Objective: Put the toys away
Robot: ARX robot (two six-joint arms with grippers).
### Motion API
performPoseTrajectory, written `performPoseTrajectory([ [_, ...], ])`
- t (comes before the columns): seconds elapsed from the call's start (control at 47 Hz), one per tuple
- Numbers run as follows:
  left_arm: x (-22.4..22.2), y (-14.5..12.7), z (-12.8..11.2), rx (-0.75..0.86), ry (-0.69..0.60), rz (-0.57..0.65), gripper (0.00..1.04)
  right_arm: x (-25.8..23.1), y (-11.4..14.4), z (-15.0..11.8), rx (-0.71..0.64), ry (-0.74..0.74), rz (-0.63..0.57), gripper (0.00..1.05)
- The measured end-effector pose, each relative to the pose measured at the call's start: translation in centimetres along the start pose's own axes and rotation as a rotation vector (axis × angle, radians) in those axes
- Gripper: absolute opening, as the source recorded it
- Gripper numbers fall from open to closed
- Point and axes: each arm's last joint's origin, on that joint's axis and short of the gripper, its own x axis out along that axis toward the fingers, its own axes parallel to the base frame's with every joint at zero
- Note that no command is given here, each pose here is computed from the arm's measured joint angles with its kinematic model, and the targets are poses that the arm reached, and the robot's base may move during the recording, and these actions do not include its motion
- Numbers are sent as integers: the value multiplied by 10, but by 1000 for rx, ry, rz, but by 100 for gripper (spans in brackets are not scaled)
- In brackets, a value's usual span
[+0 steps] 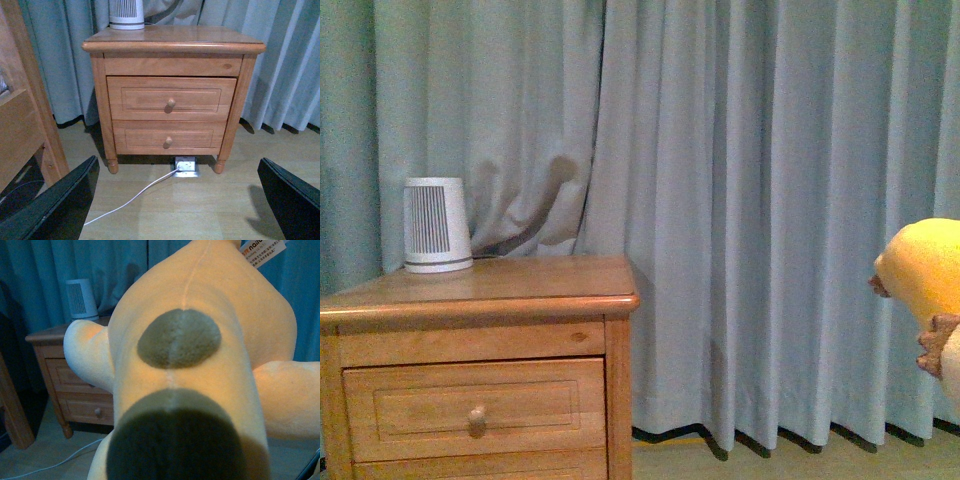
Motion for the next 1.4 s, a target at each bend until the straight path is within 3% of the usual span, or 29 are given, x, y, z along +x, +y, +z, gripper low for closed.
performPoseTrajectory([
  [1.403, 0, 0, 0, 0, 0, 0, 98, 0, 0, 0, -3, 0, -2, 9],
])
